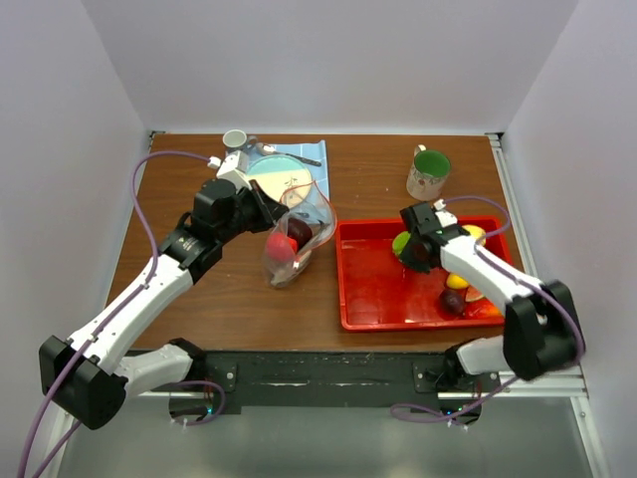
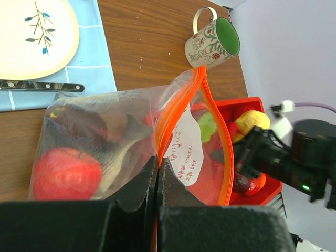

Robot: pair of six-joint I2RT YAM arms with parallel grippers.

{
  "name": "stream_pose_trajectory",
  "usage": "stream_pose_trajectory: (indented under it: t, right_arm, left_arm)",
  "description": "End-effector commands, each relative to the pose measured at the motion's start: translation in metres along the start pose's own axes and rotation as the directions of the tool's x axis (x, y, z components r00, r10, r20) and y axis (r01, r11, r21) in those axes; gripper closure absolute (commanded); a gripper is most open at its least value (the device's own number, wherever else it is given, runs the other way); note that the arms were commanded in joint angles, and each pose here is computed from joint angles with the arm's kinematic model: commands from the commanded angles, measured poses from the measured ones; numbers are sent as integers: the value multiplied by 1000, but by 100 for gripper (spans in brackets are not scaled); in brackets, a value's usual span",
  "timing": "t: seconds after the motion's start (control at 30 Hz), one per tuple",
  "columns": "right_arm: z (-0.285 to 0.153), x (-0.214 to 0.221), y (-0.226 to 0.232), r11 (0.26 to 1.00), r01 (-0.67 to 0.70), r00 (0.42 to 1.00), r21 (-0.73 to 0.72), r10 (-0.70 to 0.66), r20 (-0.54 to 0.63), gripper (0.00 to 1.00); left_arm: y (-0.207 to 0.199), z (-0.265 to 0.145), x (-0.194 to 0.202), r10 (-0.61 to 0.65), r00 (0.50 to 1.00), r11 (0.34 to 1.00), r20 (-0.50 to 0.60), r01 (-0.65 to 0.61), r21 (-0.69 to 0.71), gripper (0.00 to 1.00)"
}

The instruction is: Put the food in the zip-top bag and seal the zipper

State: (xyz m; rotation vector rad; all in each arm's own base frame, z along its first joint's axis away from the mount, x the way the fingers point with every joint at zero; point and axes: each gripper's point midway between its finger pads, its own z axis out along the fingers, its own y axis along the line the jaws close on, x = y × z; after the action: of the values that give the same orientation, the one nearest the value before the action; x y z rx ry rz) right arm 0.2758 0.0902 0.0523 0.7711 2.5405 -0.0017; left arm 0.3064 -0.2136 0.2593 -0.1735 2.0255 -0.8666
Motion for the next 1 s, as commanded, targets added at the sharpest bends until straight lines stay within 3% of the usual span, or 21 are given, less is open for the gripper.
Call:
stream_pose_trajectory:
  t: [0.0,0.33,0.43,0.6,0.77,0.93,0.97]
  right_arm:
    - [-55,-3,3,988,9,1000,-157,-8,8,100]
    - [-143,-4,19,896,92,996,-435,-90,25,100]
    - [-197,-10,56,769,139,989,-624,-141,46,100]
    - [-288,-3,111,577,247,959,-779,-258,113,100]
    - [-347,21,152,337,178,937,-925,-344,55,100]
    - [-362,35,172,250,58,917,-967,-395,-47,99]
    - [-372,37,177,189,42,911,-981,-410,-40,99]
  left_arm:
    - [-9,-5,-13,-10,998,999,55,8,33,100]
    - [-7,3,-7,-22,999,999,33,21,37,100]
    - [-7,4,-6,-22,999,999,32,21,36,100]
    - [-8,3,-8,-24,999,999,35,23,35,100]
    - [-9,2,-9,-23,999,999,39,22,33,100]
    - [-12,2,-11,-32,999,999,38,31,40,100]
    - [-12,1,-12,-31,999,999,41,29,40,100]
